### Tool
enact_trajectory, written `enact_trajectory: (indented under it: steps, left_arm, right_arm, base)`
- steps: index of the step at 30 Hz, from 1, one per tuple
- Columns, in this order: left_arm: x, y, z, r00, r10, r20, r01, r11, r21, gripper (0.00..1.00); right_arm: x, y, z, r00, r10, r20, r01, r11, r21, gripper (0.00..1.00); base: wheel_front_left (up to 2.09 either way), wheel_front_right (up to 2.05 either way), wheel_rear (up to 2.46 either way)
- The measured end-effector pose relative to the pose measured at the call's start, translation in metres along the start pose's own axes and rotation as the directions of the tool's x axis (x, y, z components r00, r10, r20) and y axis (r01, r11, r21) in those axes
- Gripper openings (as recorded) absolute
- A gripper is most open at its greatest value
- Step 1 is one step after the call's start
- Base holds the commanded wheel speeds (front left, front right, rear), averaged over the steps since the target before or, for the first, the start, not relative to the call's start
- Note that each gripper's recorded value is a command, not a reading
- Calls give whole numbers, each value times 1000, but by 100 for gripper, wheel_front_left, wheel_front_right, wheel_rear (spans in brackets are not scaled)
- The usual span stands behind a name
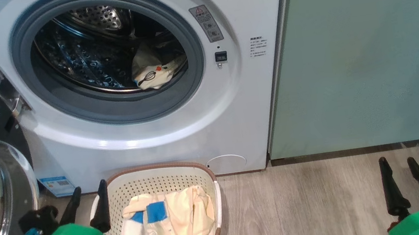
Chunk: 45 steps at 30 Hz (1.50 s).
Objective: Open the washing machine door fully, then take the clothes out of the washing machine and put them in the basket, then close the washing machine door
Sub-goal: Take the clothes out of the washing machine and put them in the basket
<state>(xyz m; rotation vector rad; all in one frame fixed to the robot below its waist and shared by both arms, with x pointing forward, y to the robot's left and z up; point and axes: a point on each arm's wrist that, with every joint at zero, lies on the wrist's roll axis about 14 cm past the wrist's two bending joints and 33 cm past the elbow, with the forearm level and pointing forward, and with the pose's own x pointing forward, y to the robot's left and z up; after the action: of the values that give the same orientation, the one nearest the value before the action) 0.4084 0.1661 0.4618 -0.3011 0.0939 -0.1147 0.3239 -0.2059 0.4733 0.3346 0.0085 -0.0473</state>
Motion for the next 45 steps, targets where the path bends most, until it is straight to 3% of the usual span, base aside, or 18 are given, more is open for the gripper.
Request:
enact_trajectory:
  steps: [45]
  left_arm:
    - [-20,13,11,998,46,43,-49,996,71,100]
  right_arm:
    - [-4,-2,9,999,-7,33,7,1000,-1,100]
  base:
    - [0,0,0]
